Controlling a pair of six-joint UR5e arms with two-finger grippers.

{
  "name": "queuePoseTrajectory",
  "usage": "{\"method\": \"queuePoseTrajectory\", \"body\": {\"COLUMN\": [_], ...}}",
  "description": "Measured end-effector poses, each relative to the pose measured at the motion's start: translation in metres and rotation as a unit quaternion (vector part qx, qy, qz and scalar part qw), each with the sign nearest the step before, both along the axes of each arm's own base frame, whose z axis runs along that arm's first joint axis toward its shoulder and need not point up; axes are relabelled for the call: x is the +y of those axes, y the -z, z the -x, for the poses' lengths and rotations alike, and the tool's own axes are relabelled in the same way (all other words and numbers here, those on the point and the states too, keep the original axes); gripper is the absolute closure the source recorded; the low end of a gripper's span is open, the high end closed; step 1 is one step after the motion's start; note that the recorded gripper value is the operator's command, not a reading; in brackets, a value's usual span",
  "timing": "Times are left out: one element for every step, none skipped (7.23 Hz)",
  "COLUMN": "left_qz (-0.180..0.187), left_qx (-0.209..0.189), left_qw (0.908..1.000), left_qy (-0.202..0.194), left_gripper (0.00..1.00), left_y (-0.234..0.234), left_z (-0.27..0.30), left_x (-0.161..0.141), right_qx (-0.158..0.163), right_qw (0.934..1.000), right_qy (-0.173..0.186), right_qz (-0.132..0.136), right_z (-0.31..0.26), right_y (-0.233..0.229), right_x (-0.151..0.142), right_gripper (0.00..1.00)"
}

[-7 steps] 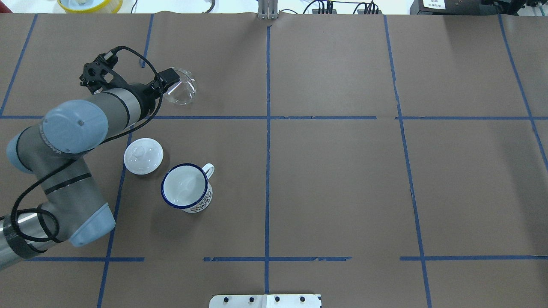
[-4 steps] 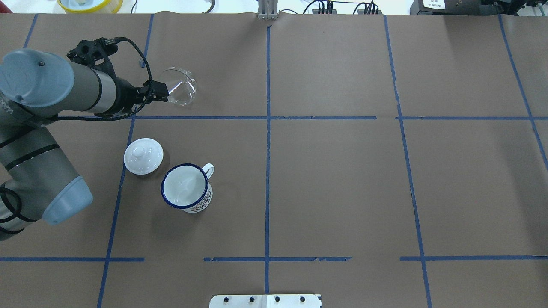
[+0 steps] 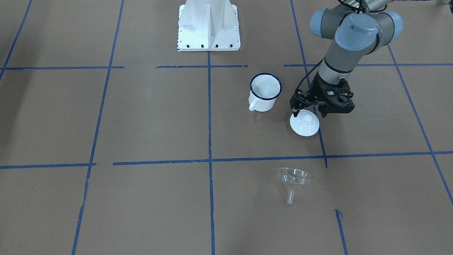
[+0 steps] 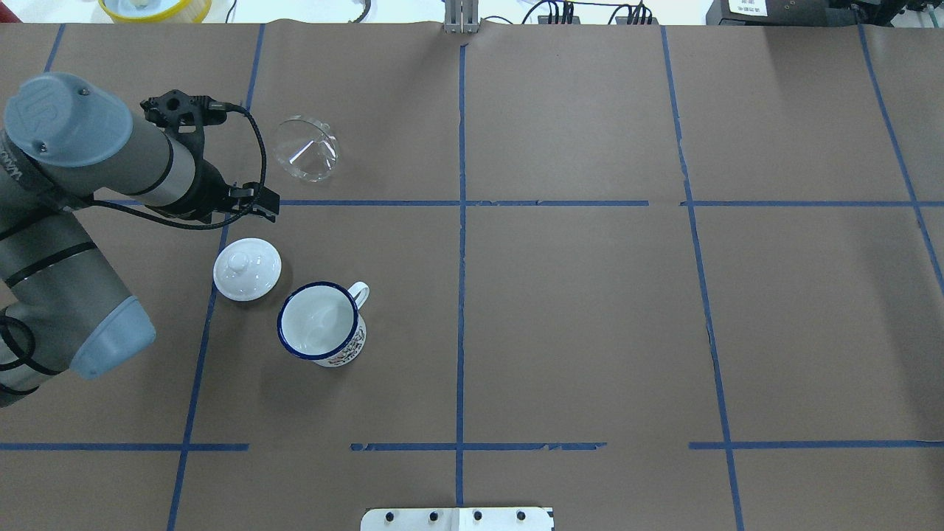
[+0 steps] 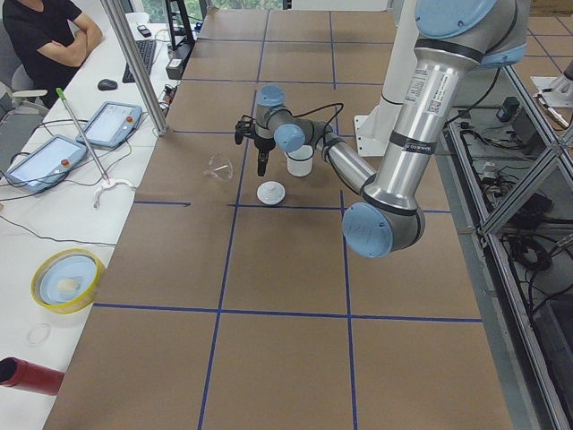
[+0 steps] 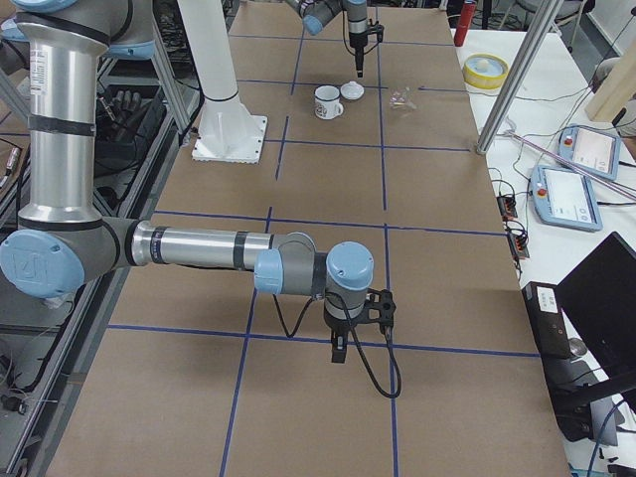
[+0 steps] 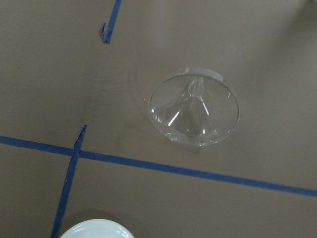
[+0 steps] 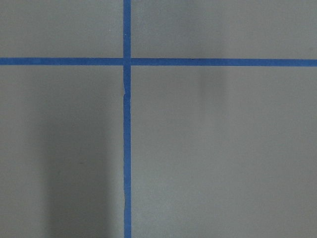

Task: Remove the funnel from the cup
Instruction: 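Move the left gripper over the white lid beside the mug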

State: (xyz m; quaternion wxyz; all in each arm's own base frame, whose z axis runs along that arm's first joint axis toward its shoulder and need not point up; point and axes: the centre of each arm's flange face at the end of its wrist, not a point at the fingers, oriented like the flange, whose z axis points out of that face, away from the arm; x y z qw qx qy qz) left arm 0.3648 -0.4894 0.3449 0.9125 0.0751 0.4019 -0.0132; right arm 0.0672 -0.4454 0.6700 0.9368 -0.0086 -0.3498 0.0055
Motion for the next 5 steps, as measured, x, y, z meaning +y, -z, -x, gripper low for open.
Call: {"method": "queuePoseTrajectory", "body": {"left_qz": [0.009,0.015,0.019,0.024,0.027], "left_qx": [-0.009,-0.015,-0.019,-0.024,-0.027], "left_qw": [0.9999,0.9997,0.9996,0.9993,0.9992], "left_qy": [-0.007,-0.010,-0.011,-0.012,-0.013], "left_gripper": [0.00,0.00,0.01,0.03,0.10], "left_y": [-0.013,-0.022,-0.029,-0.036,-0.040], "left_z": [-0.007,-0.011,-0.014,-0.017,-0.019], "left_x": [-0.003,-0.004,-0.005,-0.006,-0.007], "right_qx": [0.000,0.000,0.000,0.000,0.000], "right_qw": [1.0000,1.0000,1.0000,1.0000,1.0000], "right_qy": [0.000,0.000,0.000,0.000,0.000], "right_qz": [0.000,0.000,0.000,0.000,0.000], "right_z": [0.000,0.000,0.000,0.000,0.000], "right_y": [0.000,0.000,0.000,0.000,0.000], "right_x": [0.000,0.000,0.000,0.000,0.000], "right_gripper": [0.00,0.00,0.00,0.00,0.00]}}
